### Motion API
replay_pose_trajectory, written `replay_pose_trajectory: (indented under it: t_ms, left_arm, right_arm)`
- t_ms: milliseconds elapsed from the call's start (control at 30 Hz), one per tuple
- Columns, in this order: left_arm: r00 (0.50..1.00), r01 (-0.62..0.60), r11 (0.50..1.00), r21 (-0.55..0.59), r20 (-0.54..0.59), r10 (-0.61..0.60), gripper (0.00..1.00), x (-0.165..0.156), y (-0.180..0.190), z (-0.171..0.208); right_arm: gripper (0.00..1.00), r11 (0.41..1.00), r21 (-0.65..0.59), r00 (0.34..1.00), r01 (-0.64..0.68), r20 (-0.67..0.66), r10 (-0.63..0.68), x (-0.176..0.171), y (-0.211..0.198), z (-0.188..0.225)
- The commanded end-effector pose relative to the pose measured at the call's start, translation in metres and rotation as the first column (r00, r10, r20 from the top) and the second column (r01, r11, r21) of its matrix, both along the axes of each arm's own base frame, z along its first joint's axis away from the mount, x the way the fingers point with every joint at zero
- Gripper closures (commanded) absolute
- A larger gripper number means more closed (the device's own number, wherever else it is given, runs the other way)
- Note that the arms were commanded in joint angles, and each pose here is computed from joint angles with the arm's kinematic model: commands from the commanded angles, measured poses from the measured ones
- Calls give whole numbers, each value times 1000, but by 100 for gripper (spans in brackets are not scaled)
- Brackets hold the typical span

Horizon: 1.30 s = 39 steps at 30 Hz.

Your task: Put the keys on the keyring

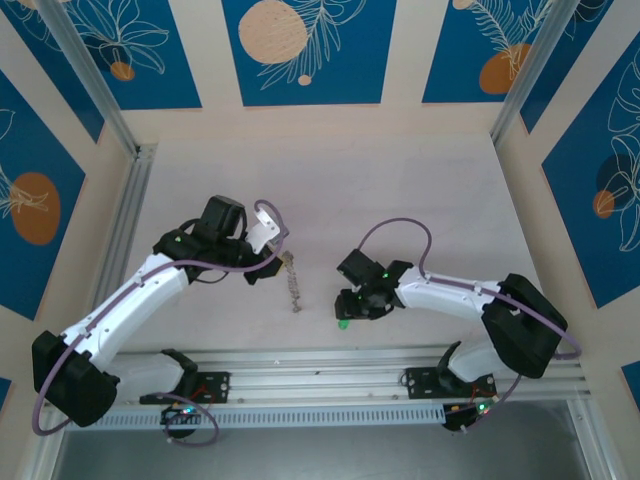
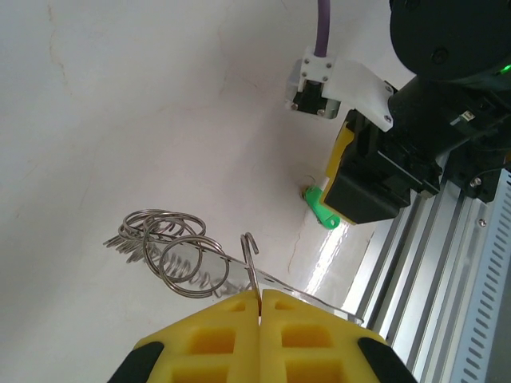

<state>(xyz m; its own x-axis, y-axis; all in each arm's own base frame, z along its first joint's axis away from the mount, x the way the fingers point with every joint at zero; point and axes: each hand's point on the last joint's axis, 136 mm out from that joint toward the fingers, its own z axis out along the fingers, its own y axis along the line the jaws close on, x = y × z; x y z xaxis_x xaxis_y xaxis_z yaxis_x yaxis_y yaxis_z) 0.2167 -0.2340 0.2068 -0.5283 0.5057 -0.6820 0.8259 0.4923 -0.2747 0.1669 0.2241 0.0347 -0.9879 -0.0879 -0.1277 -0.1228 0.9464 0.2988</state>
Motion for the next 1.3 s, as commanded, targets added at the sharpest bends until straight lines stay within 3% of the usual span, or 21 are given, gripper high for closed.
replay_pose_trajectory:
  t_ms: [0, 433, 1100, 1267]
  left_arm:
    - [1000, 22, 999, -48, -2, -22, 100, -5, -5, 7]
    - [1000, 30, 997, -68, -3, -30, 100, -7, -6, 10]
    - [999, 46, 995, -93, -3, -46, 100, -10, -10, 14]
    - [999, 47, 994, -97, -4, -48, 100, -10, -10, 15]
  right_arm:
    - [56, 1000, -6, 1000, -1, -17, 1, -3, -8, -1]
    - [67, 990, 141, 998, 28, -66, -19, 10, 3, -10]
    - [71, 991, 129, 996, 31, -92, -19, 8, -3, -21]
    - [77, 990, 138, 996, 34, -86, -22, 10, -1, -22]
